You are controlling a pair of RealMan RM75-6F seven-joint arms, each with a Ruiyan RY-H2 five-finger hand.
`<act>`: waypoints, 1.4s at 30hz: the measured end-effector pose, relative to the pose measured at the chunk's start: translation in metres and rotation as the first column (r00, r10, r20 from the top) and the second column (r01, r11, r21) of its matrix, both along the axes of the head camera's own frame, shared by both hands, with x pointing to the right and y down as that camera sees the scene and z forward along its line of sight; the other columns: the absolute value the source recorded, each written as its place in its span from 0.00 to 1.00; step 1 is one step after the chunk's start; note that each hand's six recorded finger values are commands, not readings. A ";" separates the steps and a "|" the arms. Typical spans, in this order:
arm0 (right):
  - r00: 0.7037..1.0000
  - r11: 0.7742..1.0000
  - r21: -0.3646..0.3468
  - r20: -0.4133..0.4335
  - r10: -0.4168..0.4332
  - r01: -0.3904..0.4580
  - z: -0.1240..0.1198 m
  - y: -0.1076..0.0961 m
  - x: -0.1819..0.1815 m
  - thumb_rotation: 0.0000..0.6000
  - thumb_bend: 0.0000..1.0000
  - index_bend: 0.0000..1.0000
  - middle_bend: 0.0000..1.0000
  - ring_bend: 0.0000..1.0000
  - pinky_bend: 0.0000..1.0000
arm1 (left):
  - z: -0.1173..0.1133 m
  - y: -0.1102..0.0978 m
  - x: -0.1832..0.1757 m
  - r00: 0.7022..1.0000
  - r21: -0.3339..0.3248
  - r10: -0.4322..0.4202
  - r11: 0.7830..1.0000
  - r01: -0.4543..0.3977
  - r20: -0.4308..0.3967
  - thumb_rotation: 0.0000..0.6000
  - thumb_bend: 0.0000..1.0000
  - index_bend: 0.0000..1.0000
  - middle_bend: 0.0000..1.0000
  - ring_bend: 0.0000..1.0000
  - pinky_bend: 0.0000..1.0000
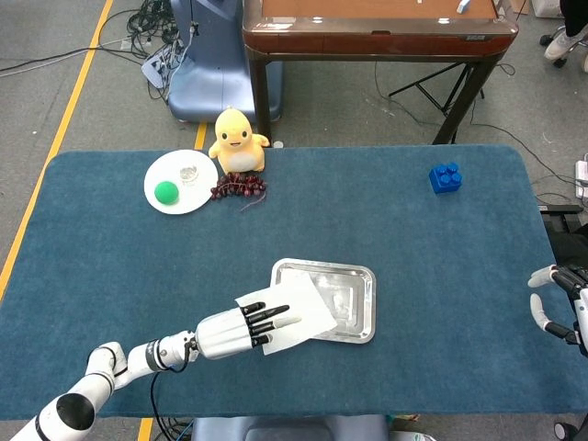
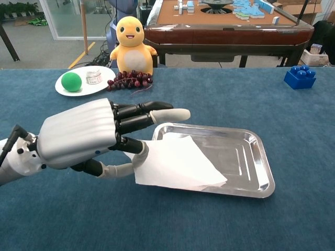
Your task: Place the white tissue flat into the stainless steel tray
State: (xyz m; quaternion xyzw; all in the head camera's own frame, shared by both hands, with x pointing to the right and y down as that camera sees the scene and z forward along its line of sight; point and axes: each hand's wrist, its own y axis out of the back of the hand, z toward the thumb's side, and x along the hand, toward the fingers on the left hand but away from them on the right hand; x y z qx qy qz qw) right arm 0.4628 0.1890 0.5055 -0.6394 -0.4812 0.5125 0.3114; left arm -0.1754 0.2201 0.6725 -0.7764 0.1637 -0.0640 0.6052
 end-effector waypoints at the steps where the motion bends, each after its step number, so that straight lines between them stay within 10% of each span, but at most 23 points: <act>1: 1.000 1.000 0.000 0.000 0.000 0.000 0.000 0.000 0.000 1.00 0.46 0.48 0.42 0.27 0.37 | 0.000 0.000 0.000 1.000 -0.002 -0.003 1.000 0.003 -0.001 1.00 0.43 0.56 0.03 0.01 0.38; 19: 1.000 1.000 -0.009 -0.003 0.000 0.000 0.003 0.000 0.000 1.00 0.46 0.48 0.42 0.27 0.37 | 0.015 -0.011 -0.005 0.984 -0.055 -0.173 0.983 0.176 0.052 1.00 0.28 0.27 0.03 0.00 0.38; 42: 1.000 1.000 0.006 0.004 0.010 -0.010 -0.003 0.000 0.003 1.00 0.46 0.48 0.42 0.27 0.37 | 0.027 -0.016 0.018 0.973 -0.061 -0.208 0.975 0.214 0.100 1.00 0.25 0.24 0.03 0.00 0.38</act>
